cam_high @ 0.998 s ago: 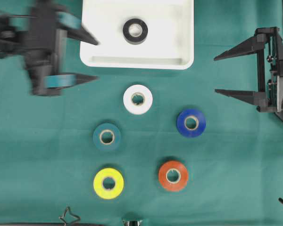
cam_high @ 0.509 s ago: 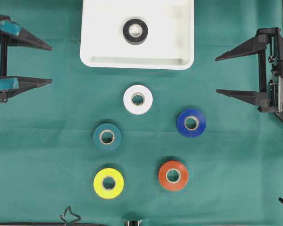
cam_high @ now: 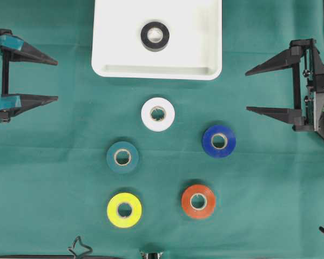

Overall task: Pick up the tape from a random location and place it into the white case.
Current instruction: 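Move the right gripper over the yellow tape roll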

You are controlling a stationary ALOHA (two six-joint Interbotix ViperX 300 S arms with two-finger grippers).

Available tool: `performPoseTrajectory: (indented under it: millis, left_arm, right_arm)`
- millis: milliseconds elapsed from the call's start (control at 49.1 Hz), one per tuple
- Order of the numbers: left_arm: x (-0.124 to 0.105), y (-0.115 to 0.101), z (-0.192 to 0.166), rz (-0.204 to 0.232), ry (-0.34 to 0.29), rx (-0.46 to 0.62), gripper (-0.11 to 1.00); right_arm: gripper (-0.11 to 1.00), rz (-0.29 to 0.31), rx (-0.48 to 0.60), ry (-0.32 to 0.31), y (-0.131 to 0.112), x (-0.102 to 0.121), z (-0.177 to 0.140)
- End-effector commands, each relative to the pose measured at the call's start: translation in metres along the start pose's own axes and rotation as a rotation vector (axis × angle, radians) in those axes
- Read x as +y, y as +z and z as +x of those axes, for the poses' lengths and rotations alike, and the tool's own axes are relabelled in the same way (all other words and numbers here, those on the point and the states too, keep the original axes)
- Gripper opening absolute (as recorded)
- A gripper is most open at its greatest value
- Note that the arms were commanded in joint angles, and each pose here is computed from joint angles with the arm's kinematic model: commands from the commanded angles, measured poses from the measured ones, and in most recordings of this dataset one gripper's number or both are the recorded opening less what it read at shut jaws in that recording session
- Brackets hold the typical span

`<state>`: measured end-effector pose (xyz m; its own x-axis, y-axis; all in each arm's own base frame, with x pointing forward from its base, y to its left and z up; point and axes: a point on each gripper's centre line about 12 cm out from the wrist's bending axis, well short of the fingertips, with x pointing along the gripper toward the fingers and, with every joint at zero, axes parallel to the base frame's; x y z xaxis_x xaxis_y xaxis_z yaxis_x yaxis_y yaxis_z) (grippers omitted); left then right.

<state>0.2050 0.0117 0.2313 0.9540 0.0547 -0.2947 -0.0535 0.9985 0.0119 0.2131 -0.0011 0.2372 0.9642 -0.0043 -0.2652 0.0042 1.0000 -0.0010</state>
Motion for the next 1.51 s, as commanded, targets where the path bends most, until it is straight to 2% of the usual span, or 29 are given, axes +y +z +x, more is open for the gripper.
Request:
performPoseTrajectory:
  millis: [0, 163, 469, 754, 917, 1121, 1345, 1487]
  left_arm:
    - [-0.001, 0.005, 0.001, -0.002, -0.003, -0.015, 0.97]
    - [-0.001, 0.005, 0.001, -0.002, -0.003, -0.015, 0.97]
    - [-0.001, 0.006, 0.0, -0.004, -0.003, -0.02, 0.97]
    - [-0.001, 0.006, 0.0, -0.004, -0.003, -0.02, 0.97]
    - [-0.001, 0.006, 0.0, -0.005, -0.003, -0.02, 0.97]
    - [-0.001, 0.007, 0.0, -0.005, -0.003, -0.021, 0.97]
    - [-0.001, 0.006, 0.001, -0.036, -0.003, -0.015, 0.97]
    - [-0.001, 0.006, 0.002, -0.037, -0.003, -0.012, 0.97]
  right_arm:
    - [0.93, 0.006, -0.018, 0.0, 0.006, 0.0, 0.001]
    - [0.93, 0.008, -0.018, 0.015, 0.006, 0.003, 0.001]
    - [0.93, -0.005, 0.007, 0.177, 0.005, 0.039, -0.002]
    - [0.93, -0.009, 0.016, 0.179, 0.008, 0.042, 0.005]
    - [0.93, -0.024, 0.061, 0.195, 0.013, 0.05, 0.026]
    - [0.93, -0.063, 0.087, 0.23, 0.033, 0.069, 0.062]
    - [0.93, -0.067, 0.083, 0.241, 0.057, 0.085, 0.107]
    - [0.93, -0.069, 0.085, 0.245, 0.069, 0.096, 0.14]
